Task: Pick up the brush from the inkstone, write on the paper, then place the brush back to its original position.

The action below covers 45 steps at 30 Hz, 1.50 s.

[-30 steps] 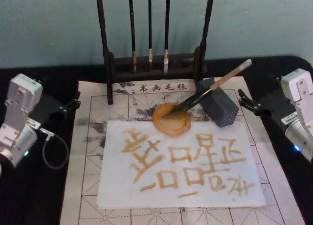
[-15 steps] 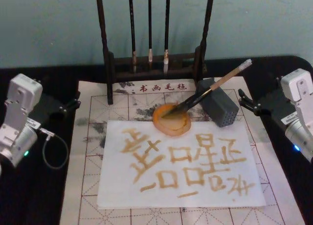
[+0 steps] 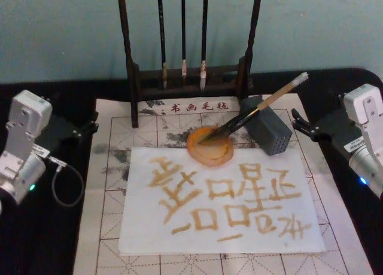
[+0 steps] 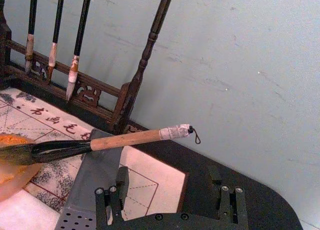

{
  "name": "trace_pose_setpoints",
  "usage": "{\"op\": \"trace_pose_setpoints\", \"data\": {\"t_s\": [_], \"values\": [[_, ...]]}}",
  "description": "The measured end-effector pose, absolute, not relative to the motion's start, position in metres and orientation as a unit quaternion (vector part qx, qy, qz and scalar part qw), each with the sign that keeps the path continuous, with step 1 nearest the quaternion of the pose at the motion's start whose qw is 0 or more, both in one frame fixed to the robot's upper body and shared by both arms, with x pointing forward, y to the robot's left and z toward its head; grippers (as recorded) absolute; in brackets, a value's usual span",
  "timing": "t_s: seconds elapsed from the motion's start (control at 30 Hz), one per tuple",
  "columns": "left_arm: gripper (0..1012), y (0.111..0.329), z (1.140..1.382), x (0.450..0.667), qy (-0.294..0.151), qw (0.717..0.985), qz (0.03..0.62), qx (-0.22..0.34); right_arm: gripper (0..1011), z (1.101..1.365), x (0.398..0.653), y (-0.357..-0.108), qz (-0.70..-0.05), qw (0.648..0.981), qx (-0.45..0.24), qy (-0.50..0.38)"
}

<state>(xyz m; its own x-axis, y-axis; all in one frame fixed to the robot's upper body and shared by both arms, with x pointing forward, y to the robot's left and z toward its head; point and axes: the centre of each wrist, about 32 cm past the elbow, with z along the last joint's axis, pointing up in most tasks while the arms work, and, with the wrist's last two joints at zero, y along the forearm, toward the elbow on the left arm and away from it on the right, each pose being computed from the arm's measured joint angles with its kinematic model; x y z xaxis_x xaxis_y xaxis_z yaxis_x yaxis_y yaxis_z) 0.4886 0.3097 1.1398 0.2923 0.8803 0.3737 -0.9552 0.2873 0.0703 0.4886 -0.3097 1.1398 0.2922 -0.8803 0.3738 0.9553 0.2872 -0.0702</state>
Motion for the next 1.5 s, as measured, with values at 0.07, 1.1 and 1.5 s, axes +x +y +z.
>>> {"op": "trace_pose_setpoints", "data": {"t_s": [0.07,1.1,1.5], "values": [[1001,0.310,1.140,0.489,-0.132,0.791,0.580,0.141,1000,1.140,0.489,-0.310,-0.580,0.791,-0.141,-0.133],[1001,0.310,1.140,0.489,-0.132,0.791,0.580,0.142,1000,1.151,0.480,-0.311,-0.565,0.817,-0.104,-0.056],[1001,0.310,1.140,0.489,-0.132,0.791,0.580,0.141,1000,1.159,0.484,-0.301,-0.556,0.826,-0.051,0.080]]}}
